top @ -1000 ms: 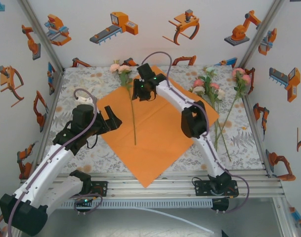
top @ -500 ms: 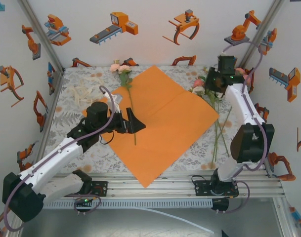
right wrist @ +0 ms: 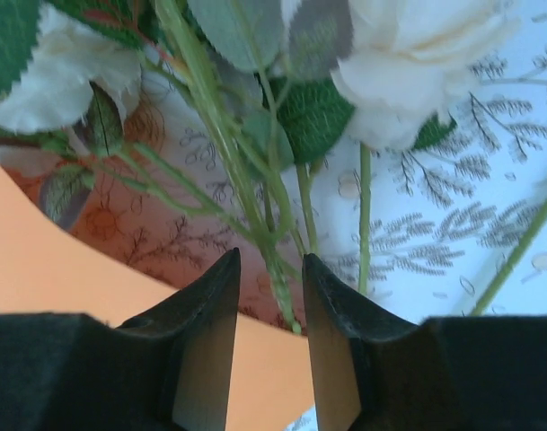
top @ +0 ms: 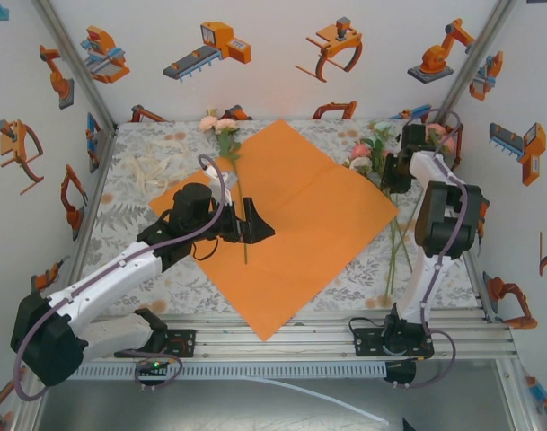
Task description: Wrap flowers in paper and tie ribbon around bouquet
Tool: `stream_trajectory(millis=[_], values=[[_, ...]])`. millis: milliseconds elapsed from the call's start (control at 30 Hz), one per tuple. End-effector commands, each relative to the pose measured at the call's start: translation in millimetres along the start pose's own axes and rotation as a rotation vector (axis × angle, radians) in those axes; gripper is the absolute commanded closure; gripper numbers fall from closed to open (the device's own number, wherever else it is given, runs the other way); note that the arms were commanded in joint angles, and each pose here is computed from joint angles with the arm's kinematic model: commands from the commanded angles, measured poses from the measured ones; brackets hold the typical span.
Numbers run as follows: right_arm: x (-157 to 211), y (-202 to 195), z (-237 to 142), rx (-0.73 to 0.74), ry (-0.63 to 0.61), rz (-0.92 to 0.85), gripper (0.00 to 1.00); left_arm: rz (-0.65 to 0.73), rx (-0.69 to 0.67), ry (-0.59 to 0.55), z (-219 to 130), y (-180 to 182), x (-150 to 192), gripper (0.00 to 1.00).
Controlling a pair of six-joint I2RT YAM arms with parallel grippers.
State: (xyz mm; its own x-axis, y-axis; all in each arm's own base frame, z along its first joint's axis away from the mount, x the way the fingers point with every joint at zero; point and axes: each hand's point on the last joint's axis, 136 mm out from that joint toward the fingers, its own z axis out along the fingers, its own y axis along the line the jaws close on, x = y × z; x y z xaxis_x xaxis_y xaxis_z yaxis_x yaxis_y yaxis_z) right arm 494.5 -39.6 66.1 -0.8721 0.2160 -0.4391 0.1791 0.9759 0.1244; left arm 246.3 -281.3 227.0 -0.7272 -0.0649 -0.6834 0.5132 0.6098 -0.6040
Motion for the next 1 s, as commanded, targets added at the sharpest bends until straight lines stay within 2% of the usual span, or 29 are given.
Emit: stream_trajectory(millis=[0,133,267,367,467,667,767,867,967], values=[[-20,4,-2,-0.011,-0.040,-0.021,0.74,0.040,0.002,-0.034,-3,-8,-13,0.03],[-23,3,4,-0.004,-0.029,-0.058,0.81,0.042,-0.011,-0.037,-2,-5,-13,0.03],[-29,-4,-6,0.051,-0.032,-0.111,0.96,0.045,-0.024,-0.043,-3,-4,-15,0.03],[-45,-5,-37,0.104,-0.098,-0.179,1.00,0.050,-0.049,-0.055,-6,0,-17,0.03],[-64,-4,-79,0.148,-0.182,-0.217,1.00,0.062,-0.096,-0.065,-10,7,-19,0.03],[-90,19,-157,0.144,-0.351,-0.252,1.00,0.092,-0.182,-0.101,-25,16,-27,0.03],[-99,50,-196,0.076,-0.429,-0.250,1.00,0.109,-0.214,-0.131,-37,18,-32,0.03],[-106,101,-227,-0.177,-0.482,-0.142,1.00,0.132,-0.230,-0.163,-48,17,-35,0.03],[-109,160,-236,-0.438,-0.490,-0.024,1.00,0.142,-0.248,-0.180,-57,19,-36,0.03]])
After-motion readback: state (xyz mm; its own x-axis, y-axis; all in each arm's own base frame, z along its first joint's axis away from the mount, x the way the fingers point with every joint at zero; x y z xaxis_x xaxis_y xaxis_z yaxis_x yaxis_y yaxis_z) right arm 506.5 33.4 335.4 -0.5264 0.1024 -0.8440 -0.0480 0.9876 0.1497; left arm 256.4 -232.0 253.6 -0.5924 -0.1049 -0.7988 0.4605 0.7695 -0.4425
